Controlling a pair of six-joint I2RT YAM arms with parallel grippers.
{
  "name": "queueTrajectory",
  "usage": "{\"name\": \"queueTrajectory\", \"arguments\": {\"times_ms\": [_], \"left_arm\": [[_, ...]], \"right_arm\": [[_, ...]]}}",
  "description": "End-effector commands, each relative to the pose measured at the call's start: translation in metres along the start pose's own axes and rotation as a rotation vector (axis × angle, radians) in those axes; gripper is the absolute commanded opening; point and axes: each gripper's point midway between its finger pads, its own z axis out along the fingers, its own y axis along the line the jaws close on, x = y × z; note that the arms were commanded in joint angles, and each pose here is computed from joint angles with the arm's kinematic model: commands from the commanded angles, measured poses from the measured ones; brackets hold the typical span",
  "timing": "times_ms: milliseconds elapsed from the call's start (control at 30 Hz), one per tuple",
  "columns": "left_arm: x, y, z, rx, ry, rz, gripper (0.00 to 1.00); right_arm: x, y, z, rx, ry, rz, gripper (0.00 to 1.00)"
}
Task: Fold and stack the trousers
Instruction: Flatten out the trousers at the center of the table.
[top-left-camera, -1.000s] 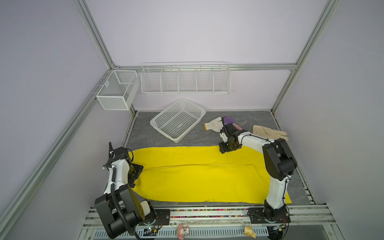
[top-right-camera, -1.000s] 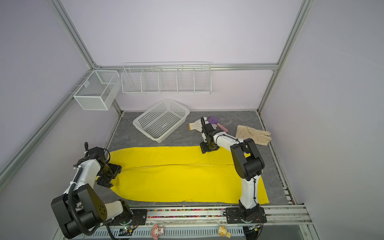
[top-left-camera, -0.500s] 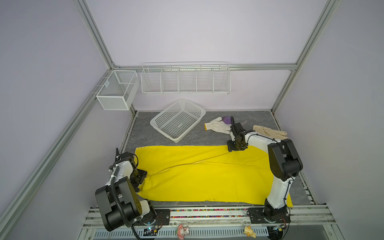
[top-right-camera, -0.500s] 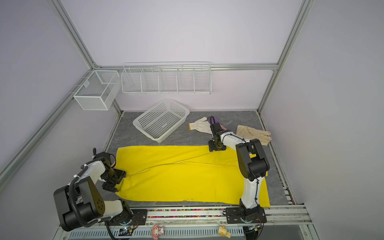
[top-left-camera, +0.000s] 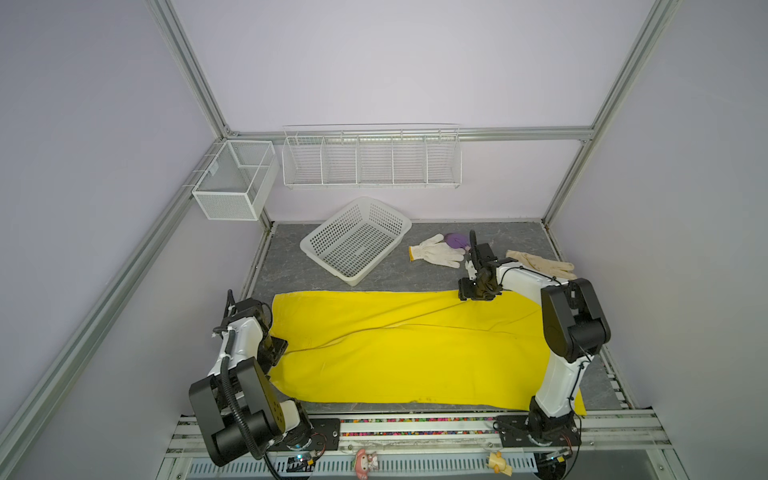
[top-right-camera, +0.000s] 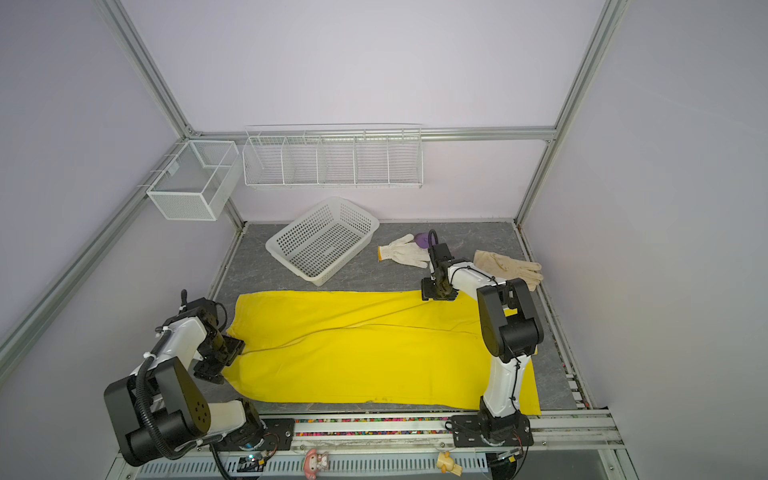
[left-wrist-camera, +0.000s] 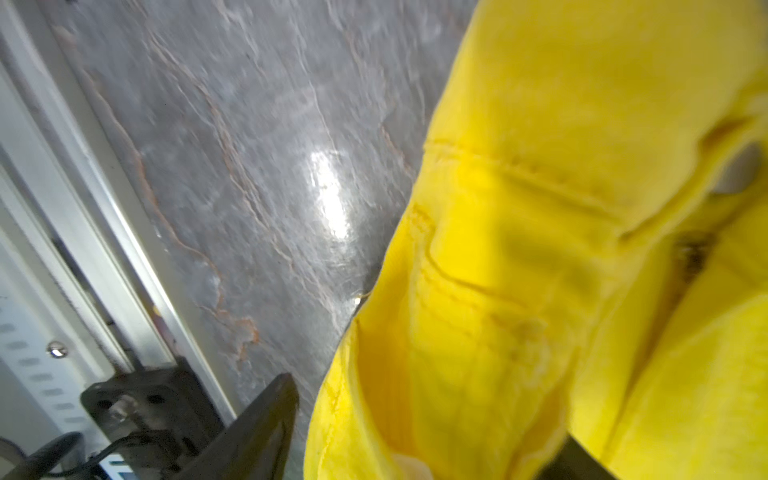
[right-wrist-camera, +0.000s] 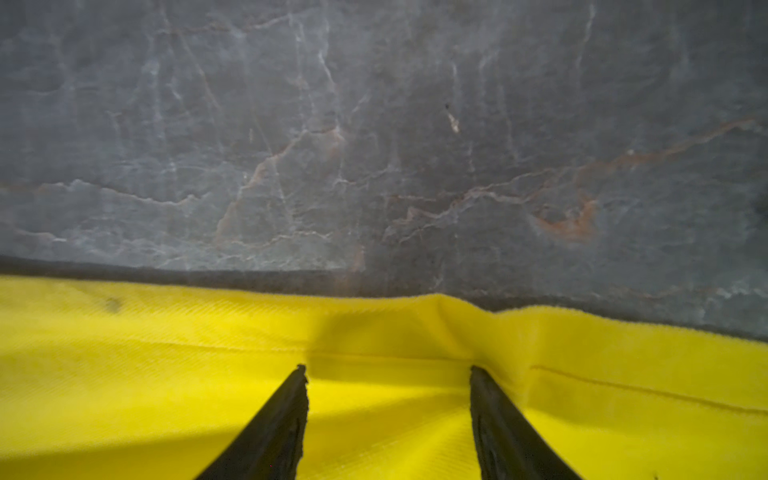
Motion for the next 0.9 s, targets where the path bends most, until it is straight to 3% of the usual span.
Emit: {"name": "queueTrajectory", "arguments": {"times_ms": [0,300,433,633,867], "left_arm": [[-0.020,0.000,-0.024,-0.008,-0.071,-0.019,0.73],[-0.037,-0.034,-0.049,0.088,-0.078,0.009,0.73],[-0.036,-0.076,-0.052,0.242,-0.034,0.065,0.69],[-0.032,-0.123,-0.027,0.268,0.026,0.136,0.58],[-0.036,-0.158,0.007,0.221,0.045,0.220,0.50]], "right_arm": [[-0.006,0.032,-0.030,-0.122,-0.063,-0.139,0.64],[0.020,0.133,-0.039,-0.323,-0.099,-0.375,0.63],[0.030,0.161,-0.024,-0.346,-0.082,-0.416,0.63],[0.046,0.172,0.001,-0.316,-0.040,-0.474,0.63],[0.053,0.152,0.023,-0.206,-0.007,-0.497,0.63]]}}
